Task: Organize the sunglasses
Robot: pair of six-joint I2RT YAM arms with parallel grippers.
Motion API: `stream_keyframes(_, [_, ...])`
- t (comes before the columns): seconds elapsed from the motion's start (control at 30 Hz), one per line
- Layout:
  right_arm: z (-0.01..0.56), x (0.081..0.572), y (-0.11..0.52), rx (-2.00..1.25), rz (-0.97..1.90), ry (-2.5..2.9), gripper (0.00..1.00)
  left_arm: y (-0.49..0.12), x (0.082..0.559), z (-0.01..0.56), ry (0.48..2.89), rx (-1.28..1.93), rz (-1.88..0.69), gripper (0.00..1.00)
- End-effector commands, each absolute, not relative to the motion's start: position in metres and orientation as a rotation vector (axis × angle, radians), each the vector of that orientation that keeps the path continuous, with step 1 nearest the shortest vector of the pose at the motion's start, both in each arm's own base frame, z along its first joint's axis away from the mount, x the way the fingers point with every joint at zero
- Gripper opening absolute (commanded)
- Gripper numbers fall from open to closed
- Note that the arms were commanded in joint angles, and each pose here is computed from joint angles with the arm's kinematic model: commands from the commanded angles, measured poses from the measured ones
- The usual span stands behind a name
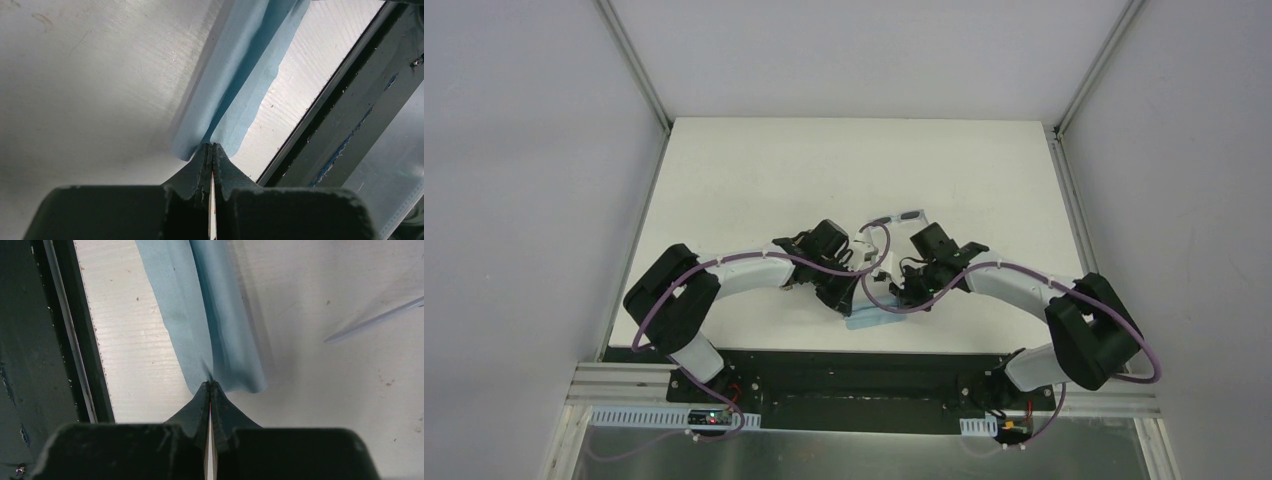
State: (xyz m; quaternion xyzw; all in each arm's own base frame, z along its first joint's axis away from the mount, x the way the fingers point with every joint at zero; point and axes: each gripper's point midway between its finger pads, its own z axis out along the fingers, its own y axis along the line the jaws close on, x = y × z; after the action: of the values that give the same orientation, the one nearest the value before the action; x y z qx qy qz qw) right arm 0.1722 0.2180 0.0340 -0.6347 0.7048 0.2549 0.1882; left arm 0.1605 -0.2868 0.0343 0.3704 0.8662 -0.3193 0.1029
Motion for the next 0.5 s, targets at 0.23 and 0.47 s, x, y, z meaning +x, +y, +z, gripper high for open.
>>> stream_keyframes(0.23, [0.031, 0.178, 0.219, -1.791, 0.704, 1.979, 0.0, -0.293, 0.154, 0.042, 2.506, 1.151, -0.997, 0.0])
stream_keyframes(0.47, [0.032, 0.182, 0.217, -1.784, 0.668, 1.976, 0.0, -0.296, 0.151, 0.046, 2.486, 1.173, -1.028, 0.0])
